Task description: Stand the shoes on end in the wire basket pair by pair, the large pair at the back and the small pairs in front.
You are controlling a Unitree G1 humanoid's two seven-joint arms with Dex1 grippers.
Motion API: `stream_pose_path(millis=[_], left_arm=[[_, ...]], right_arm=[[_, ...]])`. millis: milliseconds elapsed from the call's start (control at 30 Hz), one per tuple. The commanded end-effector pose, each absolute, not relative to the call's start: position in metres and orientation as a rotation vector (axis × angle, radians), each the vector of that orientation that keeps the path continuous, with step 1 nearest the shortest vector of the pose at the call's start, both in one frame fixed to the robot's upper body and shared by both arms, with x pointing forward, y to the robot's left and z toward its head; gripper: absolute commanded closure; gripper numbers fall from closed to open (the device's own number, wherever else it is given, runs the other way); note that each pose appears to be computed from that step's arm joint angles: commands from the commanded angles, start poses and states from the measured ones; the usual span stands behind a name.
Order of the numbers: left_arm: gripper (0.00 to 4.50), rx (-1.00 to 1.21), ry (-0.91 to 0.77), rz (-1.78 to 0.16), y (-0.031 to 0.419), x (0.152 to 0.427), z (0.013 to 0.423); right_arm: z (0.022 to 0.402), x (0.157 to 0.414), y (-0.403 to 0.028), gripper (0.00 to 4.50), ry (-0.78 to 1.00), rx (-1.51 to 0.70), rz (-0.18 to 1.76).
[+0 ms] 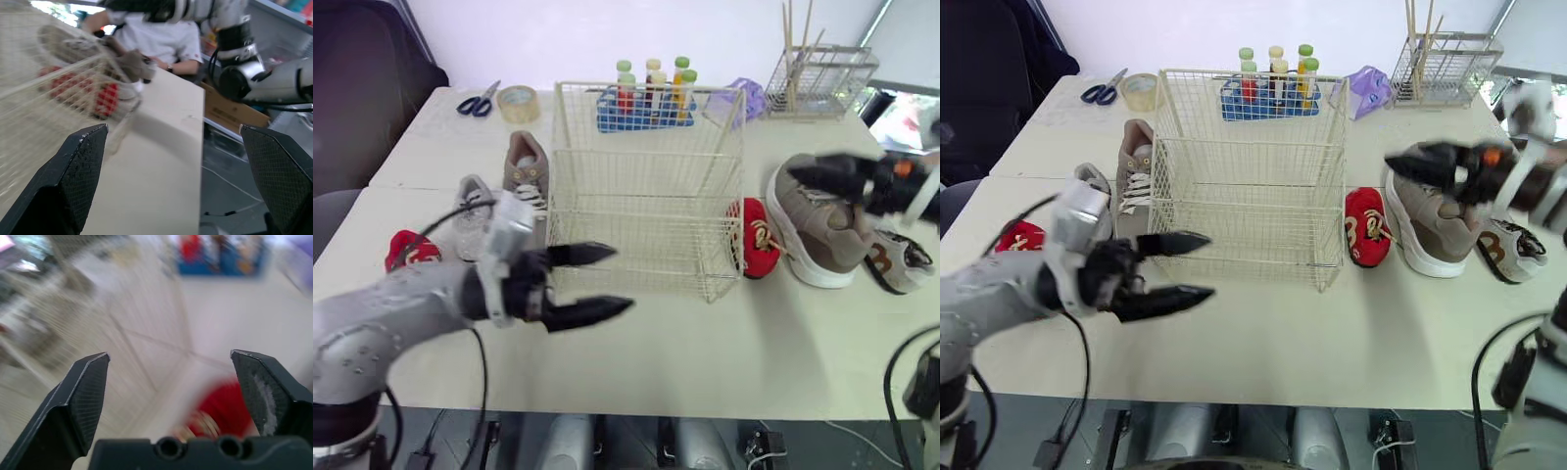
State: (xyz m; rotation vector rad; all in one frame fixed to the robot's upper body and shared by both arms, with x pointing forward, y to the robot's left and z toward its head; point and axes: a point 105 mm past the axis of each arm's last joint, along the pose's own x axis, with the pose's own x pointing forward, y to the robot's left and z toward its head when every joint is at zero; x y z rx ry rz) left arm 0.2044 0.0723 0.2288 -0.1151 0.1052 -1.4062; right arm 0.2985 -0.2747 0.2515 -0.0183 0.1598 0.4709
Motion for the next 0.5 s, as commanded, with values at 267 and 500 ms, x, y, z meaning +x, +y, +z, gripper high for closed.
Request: stream_pose_path(millis=[267,500], left_arm=[[0.0,-0.114,0.077,-1.492,0.042,0.181,0.215],[0.0,-0.117,0.1,-1.469,0.045,0.18,0.209]], right_arm=[[0.201,0.239,-0.311,0.21,0.095,-0.059,0.098],[0.179,0.258,-0.299,0.21,0.094,0.023,0.115]])
